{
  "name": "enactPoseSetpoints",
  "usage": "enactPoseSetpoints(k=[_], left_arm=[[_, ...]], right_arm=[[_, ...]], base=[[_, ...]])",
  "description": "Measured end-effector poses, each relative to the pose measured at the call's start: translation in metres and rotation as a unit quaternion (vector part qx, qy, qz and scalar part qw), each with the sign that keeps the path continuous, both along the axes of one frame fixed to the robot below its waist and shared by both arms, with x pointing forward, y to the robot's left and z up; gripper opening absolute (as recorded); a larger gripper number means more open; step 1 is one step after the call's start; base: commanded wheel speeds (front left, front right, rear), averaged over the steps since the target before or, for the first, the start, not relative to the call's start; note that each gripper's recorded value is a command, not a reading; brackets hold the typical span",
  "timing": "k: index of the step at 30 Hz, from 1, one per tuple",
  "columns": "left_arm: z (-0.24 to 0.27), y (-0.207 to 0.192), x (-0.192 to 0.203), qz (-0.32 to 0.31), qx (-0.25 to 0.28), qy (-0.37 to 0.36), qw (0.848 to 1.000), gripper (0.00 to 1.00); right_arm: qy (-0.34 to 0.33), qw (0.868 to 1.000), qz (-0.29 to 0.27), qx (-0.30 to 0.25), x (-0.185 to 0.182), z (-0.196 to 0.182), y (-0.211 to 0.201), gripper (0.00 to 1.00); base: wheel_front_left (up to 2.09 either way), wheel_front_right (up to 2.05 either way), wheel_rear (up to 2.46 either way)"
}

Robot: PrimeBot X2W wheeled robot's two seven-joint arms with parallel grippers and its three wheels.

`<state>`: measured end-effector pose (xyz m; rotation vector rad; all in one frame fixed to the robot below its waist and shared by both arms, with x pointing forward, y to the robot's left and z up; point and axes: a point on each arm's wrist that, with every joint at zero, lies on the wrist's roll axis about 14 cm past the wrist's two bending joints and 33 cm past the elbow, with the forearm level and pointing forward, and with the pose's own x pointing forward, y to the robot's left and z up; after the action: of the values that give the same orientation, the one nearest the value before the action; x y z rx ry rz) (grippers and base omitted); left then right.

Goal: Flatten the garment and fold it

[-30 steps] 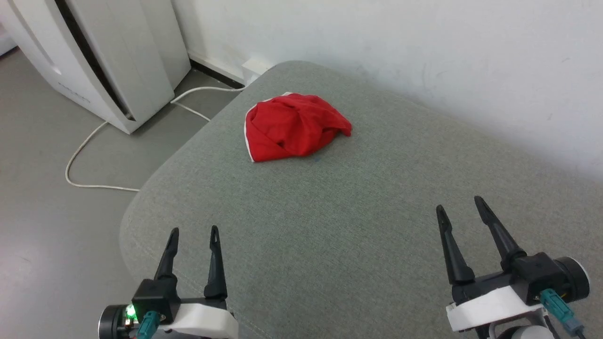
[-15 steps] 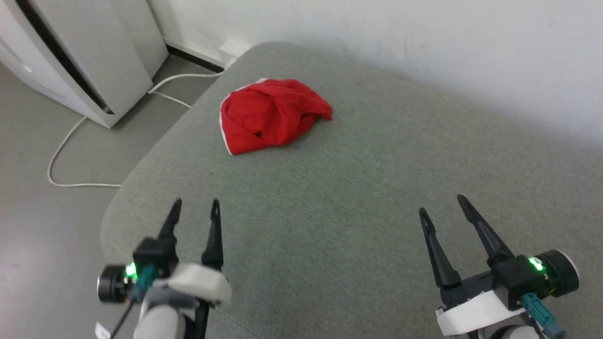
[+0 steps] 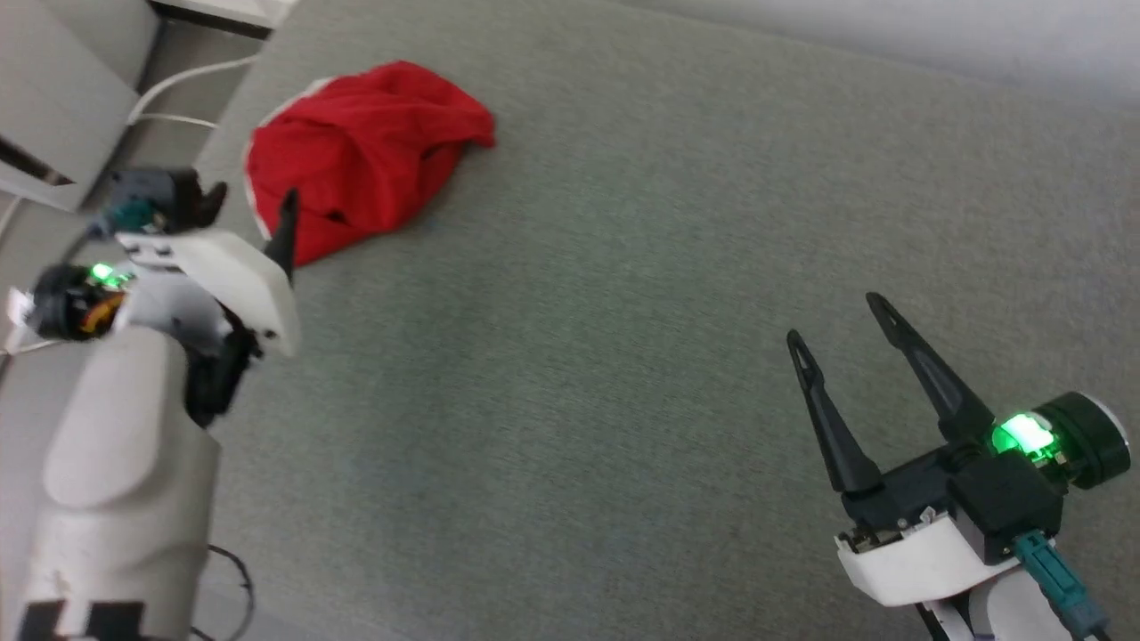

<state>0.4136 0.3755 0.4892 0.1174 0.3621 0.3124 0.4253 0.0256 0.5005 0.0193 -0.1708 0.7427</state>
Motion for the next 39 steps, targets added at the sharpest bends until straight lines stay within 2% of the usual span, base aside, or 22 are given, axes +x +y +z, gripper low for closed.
enactPoseSetpoints(k=[5,8,11,14,18,19,20,21,25,30,35,37,39], left_arm=[[-0.024,0.007,0.037,-0.014,-0.009,0.083,0.996,1.00],[-0.046,0.009,0.051,-0.015,-0.026,0.145,0.989,1.00],[-0.072,0.008,0.055,-0.020,-0.037,0.216,0.975,1.00],[-0.100,0.003,0.051,-0.018,-0.067,0.287,0.955,1.00],[-0.113,0.005,0.053,-0.011,-0.099,0.335,0.937,1.00],[-0.116,0.004,0.053,-0.010,-0.112,0.345,0.932,0.67],[-0.118,0.002,0.053,-0.011,-0.122,0.353,0.928,0.00],[-0.118,0.001,0.055,-0.012,-0.129,0.356,0.925,0.00],[-0.114,0.000,0.057,-0.018,-0.138,0.345,0.928,0.00],[-0.096,-0.001,0.063,-0.031,-0.130,0.274,0.952,0.00],[-0.029,-0.004,0.093,-0.068,-0.073,0.119,0.988,0.00],[0.006,-0.001,0.102,-0.079,-0.039,0.053,0.995,0.00],[0.042,-0.006,0.109,-0.094,-0.013,-0.012,0.995,0.00]], right_arm=[[0.015,0.999,-0.033,0.002,0.014,-0.015,-0.021,1.00],[0.028,0.998,-0.052,-0.002,0.020,-0.027,-0.034,1.00],[0.044,0.997,-0.068,-0.006,0.025,-0.040,-0.045,1.00],[0.060,0.995,-0.082,-0.012,0.027,-0.053,-0.055,1.00],[0.077,0.992,-0.098,-0.018,0.028,-0.066,-0.066,1.00],[0.079,0.991,-0.103,-0.019,0.028,-0.068,-0.069,1.00],[0.082,0.991,-0.108,-0.020,0.029,-0.070,-0.072,1.00],[0.083,0.990,-0.113,-0.022,0.029,-0.072,-0.075,1.00],[0.082,0.988,-0.125,-0.026,0.031,-0.070,-0.083,1.00],[0.070,0.988,-0.136,-0.027,0.031,-0.059,-0.088,1.00],[0.051,0.987,-0.150,-0.024,0.029,-0.040,-0.093,1.00],[0.042,0.987,-0.156,-0.022,0.028,-0.031,-0.096,1.00],[0.032,0.986,-0.165,-0.021,0.027,-0.021,-0.101,1.00]], base=[[0.00,0.00,0.00],[0.00,0.00,0.00],[0.00,0.00,0.00],[0.00,0.00,0.00],[0.00,0.00,0.00],[0.00,0.00,0.00],[0.00,0.00,0.00],[0.00,0.00,0.00],[0.00,0.00,0.00],[0.00,0.00,0.00],[0.00,0.00,0.00],[0.00,0.00,0.00],[0.00,0.00,0.00]])
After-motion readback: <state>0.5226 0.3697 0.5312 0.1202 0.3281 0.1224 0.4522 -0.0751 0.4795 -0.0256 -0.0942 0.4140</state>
